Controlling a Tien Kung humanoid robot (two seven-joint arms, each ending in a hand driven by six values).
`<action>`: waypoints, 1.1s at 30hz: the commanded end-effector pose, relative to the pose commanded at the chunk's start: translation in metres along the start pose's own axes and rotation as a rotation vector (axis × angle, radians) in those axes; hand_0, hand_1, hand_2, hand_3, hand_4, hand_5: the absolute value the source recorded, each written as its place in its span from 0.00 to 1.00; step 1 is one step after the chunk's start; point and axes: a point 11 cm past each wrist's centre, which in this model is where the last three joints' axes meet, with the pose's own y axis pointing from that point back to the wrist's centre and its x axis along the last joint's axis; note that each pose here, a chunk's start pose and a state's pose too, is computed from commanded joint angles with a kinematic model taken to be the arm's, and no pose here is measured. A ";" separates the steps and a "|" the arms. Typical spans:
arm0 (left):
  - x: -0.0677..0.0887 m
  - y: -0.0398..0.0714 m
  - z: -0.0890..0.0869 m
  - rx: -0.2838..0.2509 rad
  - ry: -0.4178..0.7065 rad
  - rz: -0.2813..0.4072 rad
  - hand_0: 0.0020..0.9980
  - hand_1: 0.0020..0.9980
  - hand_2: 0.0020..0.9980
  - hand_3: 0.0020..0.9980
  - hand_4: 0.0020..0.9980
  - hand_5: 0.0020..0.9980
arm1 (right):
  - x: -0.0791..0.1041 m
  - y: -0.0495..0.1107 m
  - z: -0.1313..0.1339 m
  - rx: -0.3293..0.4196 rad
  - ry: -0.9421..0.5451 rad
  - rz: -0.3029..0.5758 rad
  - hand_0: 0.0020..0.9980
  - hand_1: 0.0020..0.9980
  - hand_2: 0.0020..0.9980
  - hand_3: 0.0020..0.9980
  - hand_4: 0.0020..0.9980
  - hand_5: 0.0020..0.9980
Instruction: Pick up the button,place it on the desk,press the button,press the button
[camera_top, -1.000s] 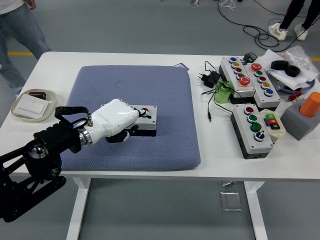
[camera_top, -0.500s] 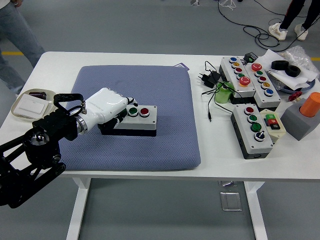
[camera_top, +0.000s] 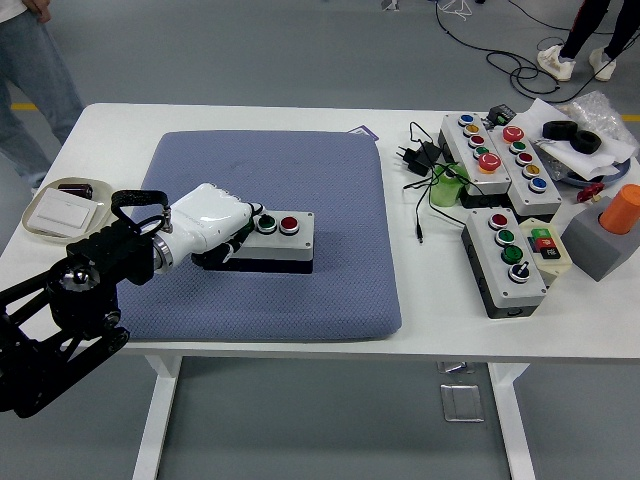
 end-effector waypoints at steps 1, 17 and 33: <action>-0.003 0.000 0.000 0.001 -0.003 -0.015 0.11 0.01 0.08 0.77 0.30 0.00 | 0.000 0.000 0.000 0.000 0.000 0.000 0.63 0.48 0.54 0.58 0.28 0.02; 0.015 0.002 0.003 -0.011 0.021 0.098 0.12 0.01 0.08 0.77 0.27 0.00 | 0.001 -0.001 0.005 -0.008 0.003 0.002 0.63 0.48 0.54 0.58 0.28 0.02; 0.018 -0.006 0.024 -0.060 0.026 0.118 0.12 0.01 0.07 0.78 0.26 0.00 | 0.001 -0.001 0.004 -0.006 0.007 0.004 0.63 0.48 0.54 0.58 0.28 0.02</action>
